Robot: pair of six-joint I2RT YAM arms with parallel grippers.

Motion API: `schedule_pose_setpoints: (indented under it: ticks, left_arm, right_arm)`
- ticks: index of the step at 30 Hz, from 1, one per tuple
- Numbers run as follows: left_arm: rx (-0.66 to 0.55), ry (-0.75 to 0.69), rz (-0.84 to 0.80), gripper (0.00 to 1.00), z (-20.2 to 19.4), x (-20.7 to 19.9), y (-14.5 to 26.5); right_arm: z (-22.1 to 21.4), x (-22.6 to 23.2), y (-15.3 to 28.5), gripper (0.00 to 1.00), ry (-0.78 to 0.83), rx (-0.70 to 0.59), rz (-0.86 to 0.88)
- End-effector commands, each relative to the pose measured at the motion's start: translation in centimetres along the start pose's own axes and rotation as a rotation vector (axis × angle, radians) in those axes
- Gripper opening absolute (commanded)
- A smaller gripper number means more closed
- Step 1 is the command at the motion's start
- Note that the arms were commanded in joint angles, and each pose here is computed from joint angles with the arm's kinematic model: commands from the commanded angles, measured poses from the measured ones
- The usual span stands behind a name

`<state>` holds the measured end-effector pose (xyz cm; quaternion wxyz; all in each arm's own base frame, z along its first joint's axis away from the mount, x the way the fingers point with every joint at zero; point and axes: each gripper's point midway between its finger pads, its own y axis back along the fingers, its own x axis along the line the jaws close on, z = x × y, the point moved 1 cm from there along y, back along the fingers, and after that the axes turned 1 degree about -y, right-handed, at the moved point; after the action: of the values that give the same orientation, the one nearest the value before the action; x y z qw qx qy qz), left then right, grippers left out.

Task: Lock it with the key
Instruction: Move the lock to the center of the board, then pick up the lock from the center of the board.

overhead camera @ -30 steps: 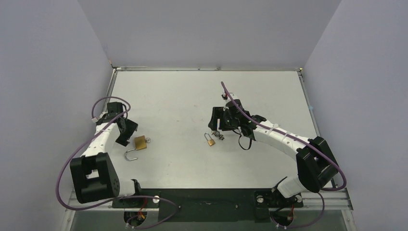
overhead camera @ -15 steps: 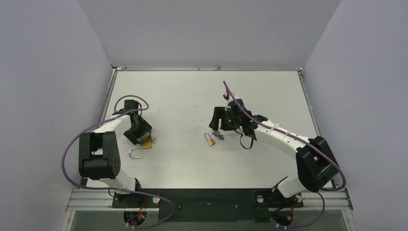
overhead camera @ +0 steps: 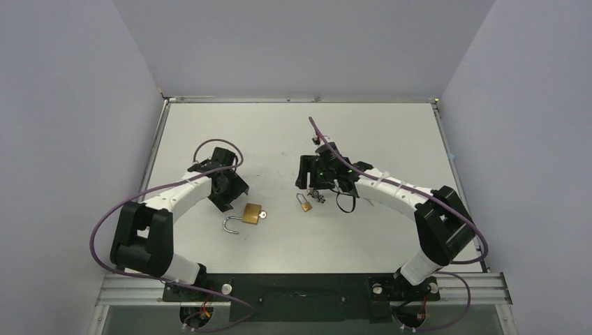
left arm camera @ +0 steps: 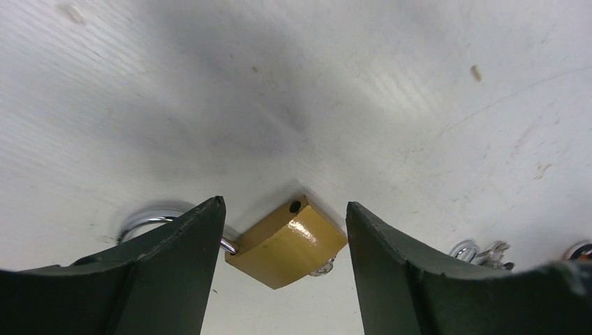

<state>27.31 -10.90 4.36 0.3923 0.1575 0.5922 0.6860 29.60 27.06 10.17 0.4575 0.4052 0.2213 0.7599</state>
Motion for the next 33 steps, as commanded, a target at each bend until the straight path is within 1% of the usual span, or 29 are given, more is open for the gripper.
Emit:
schedule_pose_setpoints:
  ticks: [1, 2, 3, 4, 5, 6, 7, 8, 9, 10, 11, 14, 18, 21, 25, 29, 33]
  left_arm:
    - [-0.184, 0.029, 0.019, 0.62, 6.1, -0.1, 4.7]
    - [-0.224, 0.031, 0.023, 0.62, 7.4, 0.0, 5.6]
    - [-0.243, 0.038, 0.04, 0.62, 8.5, 1.0, 6.3]
    - [-0.266, 0.06, 0.045, 0.62, 9.7, 1.5, 6.9]
    - [-0.278, 0.055, 0.046, 0.62, 10.3, 2.0, 7.5]
    - [-0.296, 0.077, 0.051, 0.62, 11.2, 2.6, 7.9]
    - [-0.309, 0.074, 0.048, 0.62, 11.7, 2.8, 8.5]
    - [-0.32, 0.088, 0.053, 0.62, 12.3, 3.2, 8.8]
    - [-0.33, 0.089, 0.05, 0.62, 12.5, 3.3, 9.3]
    - [-0.335, 0.098, 0.054, 0.62, 12.8, 3.5, 9.6]
    - [-0.346, 0.105, 0.044, 0.62, 13.0, 3.4, 10.1]
    - [-0.366, 0.12, 0.018, 0.62, 13.3, 3.4, 11.0]
    - [-0.394, 0.136, -0.024, 0.62, 13.6, 3.9, 12.3]
    - [-0.412, 0.167, -0.027, 0.62, 14.1, 5.1, 12.8]
    - [-0.413, 0.183, -0.048, 0.62, 14.3, 5.9, 13.2]
    - [-0.402, 0.198, -0.068, 0.62, 14.4, 6.3, 13.1]
    - [-0.389, 0.209, -0.083, 0.62, 14.1, 6.4, 12.7]
  right_arm:
    - [2.3, 5.1, -0.9, 0.62, -0.033, -0.047, -0.007]
    - [1.3, 5.9, -1.9, 0.62, -0.019, -0.026, -0.027]
    - [1.8, 7.1, -1.9, 0.62, -0.034, -0.035, -0.029]
    - [0.8, 7.8, -2.9, 0.62, -0.02, -0.02, -0.053]
    - [1.2, 9.0, -2.9, 0.62, -0.043, -0.026, -0.058]
    - [-0.1, 9.4, -4.1, 0.63, -0.033, -0.003, -0.083]
    - [0.3, 10.5, -4.2, 0.64, -0.058, -0.006, -0.079]
    - [-1.2, 10.6, -5.2, 0.64, -0.069, 0.027, -0.113]
    - [-0.7, 11.6, -5.3, 0.65, -0.079, 0.016, -0.104]
    - [-1.8, 11.7, -6.0, 0.66, -0.093, 0.036, -0.131]
    - [-1.6, 12.9, -6.1, 0.68, -0.105, 0.031, -0.119]
    - [-2.5, 13.8, -7.3, 0.69, -0.165, 0.061, -0.154]
    - [-3.3, 14.6, -8.5, 0.71, -0.206, 0.09, -0.205]
    - [-5.0, 14.4, -10.0, 0.72, -0.194, 0.132, -0.263]
    - [-6.5, 13.9, -10.6, 0.71, -0.189, 0.169, -0.316]
    - [-7.1, 13.7, -11.0, 0.7, -0.183, 0.177, -0.327]
    - [-7.1, 14.7, -11.2, 0.69, -0.154, 0.177, -0.315]
